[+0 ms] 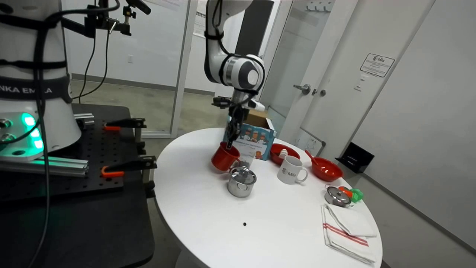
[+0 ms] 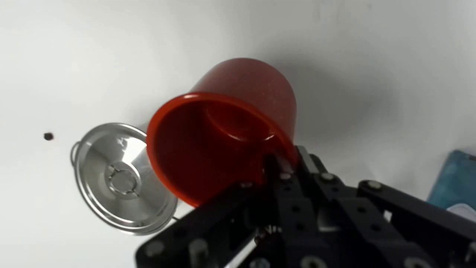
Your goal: Pick up the orange cup from the box and put it on the table.
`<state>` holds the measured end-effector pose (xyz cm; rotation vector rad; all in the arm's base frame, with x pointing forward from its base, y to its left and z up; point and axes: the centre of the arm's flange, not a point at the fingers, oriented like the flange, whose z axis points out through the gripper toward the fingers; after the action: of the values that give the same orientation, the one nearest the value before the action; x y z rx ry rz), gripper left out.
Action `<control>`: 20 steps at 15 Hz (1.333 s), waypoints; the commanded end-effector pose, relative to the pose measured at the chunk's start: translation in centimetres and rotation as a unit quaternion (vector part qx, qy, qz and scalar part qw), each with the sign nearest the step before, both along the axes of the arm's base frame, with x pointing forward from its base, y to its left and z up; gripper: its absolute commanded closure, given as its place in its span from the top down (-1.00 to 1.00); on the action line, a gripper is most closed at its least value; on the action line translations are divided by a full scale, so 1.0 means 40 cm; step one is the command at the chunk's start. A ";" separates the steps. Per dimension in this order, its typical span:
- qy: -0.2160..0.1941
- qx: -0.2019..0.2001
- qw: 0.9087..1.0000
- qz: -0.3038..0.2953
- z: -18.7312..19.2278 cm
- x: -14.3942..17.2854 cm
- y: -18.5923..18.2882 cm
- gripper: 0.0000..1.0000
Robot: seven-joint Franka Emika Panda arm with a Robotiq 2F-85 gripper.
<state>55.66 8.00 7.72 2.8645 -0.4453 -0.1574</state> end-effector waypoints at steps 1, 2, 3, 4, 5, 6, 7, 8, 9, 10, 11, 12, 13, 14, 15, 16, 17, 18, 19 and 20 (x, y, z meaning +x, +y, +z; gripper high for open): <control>0.042 0.021 0.998 0.039 -0.110 0.138 -0.033 -0.97; 0.048 0.026 0.997 0.045 -0.120 0.147 -0.039 -0.97; 0.054 0.025 0.997 0.050 -0.109 0.162 -0.041 -0.97; 0.055 0.027 0.997 0.055 -0.098 0.173 -0.039 -0.97; 0.057 0.030 0.996 0.060 -0.096 0.181 -0.036 -0.97; 0.056 0.033 0.996 0.065 -0.092 0.185 -0.031 -0.97; 0.056 0.035 0.995 0.070 -0.091 0.189 -0.025 -0.97; 0.053 0.039 0.995 0.074 -0.087 0.189 -0.017 -0.97; 0.051 0.041 0.995 0.078 -0.084 0.193 -0.010 -0.37; 0.050 0.044 0.994 0.081 -0.079 0.193 -0.004 -0.32; 0.050 0.047 0.994 0.083 -0.081 0.192 0.003 -0.22; 0.049 0.049 0.994 0.086 -0.083 0.191 0.010 -0.05; 0.049 0.051 0.994 0.088 -0.085 0.190 0.016 0.09; 0.048 0.053 0.993 0.091 -0.086 0.187 0.021 0.22; 0.048 0.055 0.993 0.094 -0.085 0.184 0.026 0.39; 0.045 0.055 0.993 0.097 -0.080 0.181 0.033 0.52; 0.044 0.057 0.992 0.100 -0.074 0.179 0.038 0.69; 0.042 0.061 0.992 0.106 -0.070 0.177 0.042 0.81; 0.041 0.068 0.990 0.113 -0.060 0.173 0.046 0.98; 0.036 0.078 0.989 0.123 -0.046 0.165 0.053 0.99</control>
<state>62.39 9.55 4.63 2.9659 -0.1334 -0.2812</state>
